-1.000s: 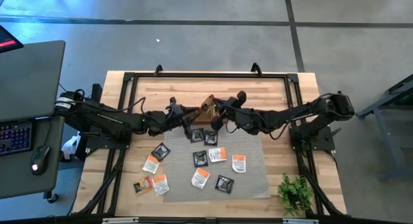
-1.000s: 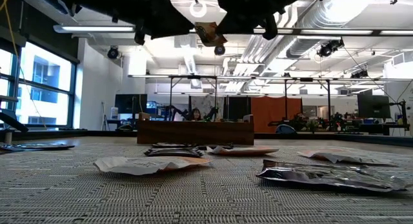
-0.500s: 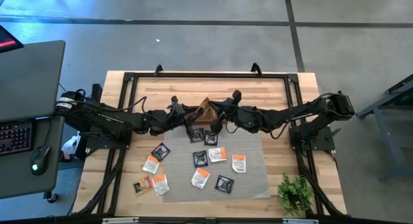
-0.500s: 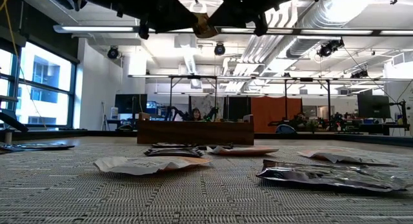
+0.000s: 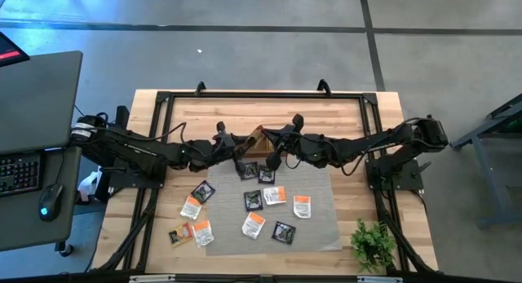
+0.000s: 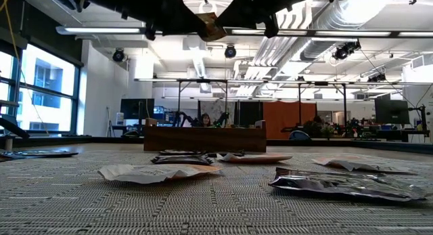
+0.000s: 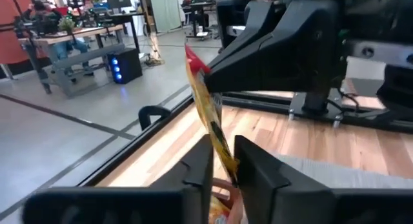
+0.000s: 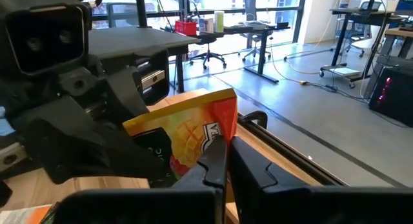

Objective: Pick & Place Tea
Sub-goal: Put the orange tea bag into the right section of the wooden organizer

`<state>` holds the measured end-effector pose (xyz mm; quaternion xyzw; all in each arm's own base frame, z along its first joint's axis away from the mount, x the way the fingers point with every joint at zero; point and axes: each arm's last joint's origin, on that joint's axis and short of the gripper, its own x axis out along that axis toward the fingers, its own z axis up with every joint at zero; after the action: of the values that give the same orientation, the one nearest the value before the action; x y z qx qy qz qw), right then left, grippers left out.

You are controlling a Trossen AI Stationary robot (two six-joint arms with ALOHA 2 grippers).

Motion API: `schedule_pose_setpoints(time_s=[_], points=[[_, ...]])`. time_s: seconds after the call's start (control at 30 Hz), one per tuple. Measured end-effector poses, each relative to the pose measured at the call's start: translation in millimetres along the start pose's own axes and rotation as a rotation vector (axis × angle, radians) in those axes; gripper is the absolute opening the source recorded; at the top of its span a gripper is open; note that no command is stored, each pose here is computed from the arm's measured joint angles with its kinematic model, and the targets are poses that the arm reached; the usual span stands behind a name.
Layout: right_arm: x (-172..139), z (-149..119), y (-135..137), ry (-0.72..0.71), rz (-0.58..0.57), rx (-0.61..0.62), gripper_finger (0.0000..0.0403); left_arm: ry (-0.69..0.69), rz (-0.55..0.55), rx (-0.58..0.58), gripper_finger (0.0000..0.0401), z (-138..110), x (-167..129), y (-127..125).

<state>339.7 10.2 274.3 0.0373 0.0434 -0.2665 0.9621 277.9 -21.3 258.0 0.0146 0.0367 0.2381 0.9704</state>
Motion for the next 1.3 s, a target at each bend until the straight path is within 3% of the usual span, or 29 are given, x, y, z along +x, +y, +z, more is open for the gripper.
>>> schedule_pose_setpoints(time_s=[0.17,0.53,0.7,0.83,0.97,1.1,1.3], points=[[0,-2,0,0.017,0.001,-0.010,0.0007,0.018,0.041,0.044,0.0005,-2,0,1],[-5,-30,-6,0.283,-0.034,-0.011,0.0075,0.047,0.069,0.068,0.0002,-4,-1,3],[-14,-47,-10,0.449,-0.092,-0.011,0.0082,0.169,0.083,0.108,0.0001,12,9,11],[-24,-56,-6,0.533,-0.104,-0.018,0.0082,0.366,0.017,0.037,0.0001,31,30,33],[-37,-64,-1,0.628,-0.082,-0.038,0.0082,0.550,-0.070,0.008,0.0000,28,60,56],[-53,-67,1,0.730,-0.064,-0.043,0.0082,0.583,-0.202,-0.001,0.0000,35,92,73],[-79,-76,-1,0.856,-0.161,-0.100,0.0082,0.644,-0.379,0.022,0.0000,26,140,80]])
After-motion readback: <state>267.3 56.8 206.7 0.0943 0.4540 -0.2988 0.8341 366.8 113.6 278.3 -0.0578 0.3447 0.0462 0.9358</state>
